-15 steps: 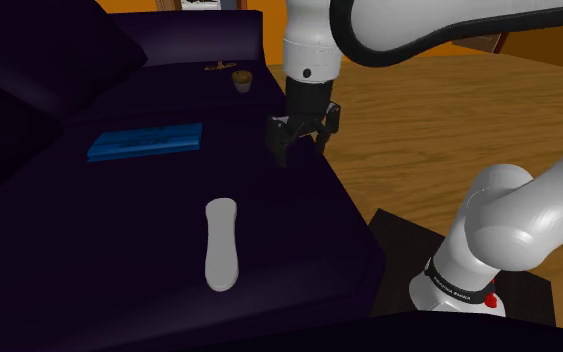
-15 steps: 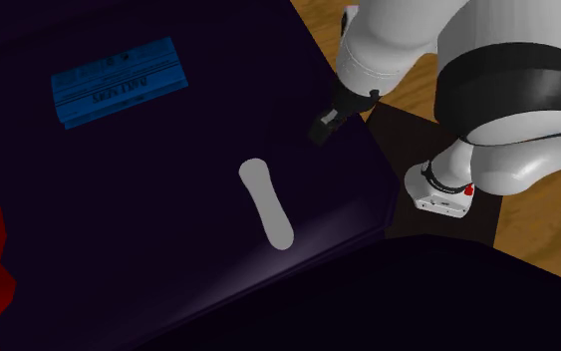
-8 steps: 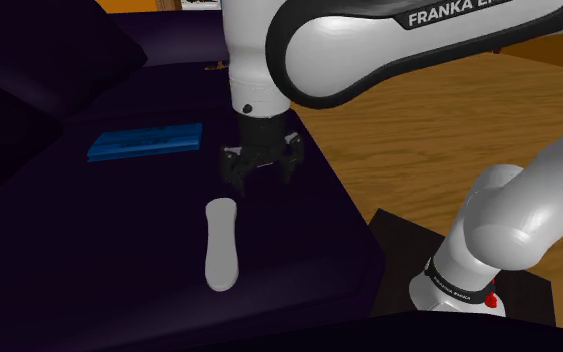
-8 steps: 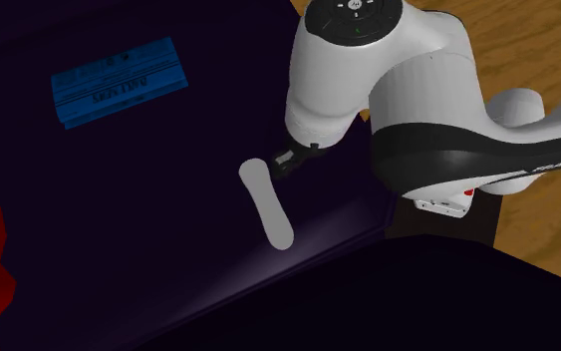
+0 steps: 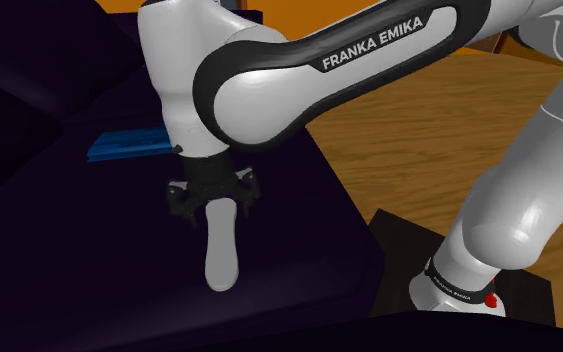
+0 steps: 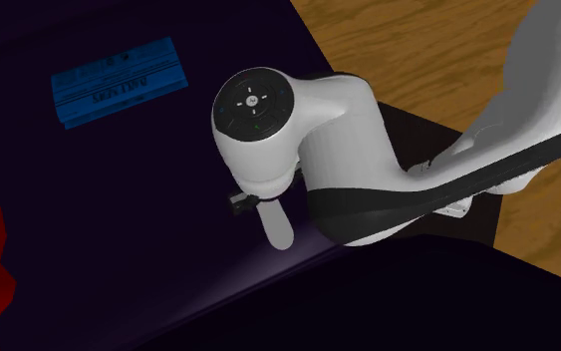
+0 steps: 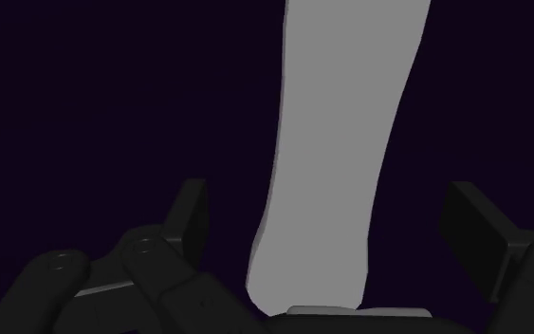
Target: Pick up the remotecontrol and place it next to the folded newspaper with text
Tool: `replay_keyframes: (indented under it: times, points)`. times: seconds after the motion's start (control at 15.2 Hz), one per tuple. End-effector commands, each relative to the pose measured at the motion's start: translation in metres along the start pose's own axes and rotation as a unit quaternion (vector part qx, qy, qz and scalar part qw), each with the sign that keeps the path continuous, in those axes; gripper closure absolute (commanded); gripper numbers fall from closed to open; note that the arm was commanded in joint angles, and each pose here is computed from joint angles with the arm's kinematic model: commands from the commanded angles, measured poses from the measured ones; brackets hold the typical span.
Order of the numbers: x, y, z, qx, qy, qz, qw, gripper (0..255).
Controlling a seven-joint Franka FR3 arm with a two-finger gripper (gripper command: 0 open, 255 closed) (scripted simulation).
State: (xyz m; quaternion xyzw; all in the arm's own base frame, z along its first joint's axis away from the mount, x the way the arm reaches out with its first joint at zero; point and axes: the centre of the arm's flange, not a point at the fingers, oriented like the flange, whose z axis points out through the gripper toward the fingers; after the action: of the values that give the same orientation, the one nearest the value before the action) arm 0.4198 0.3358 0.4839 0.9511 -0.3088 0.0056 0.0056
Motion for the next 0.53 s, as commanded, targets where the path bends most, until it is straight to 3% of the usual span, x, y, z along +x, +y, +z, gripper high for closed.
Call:
replay_keyframes:
  times: [0.0, 0.46]
  points:
    - [0.001, -0.008, 0.010, 0.000, -0.002, 0.008, 1.0000, 0]
    - [0.001, -0.008, 0.045, 0.000, -0.002, 0.008, 1.0000, 0]
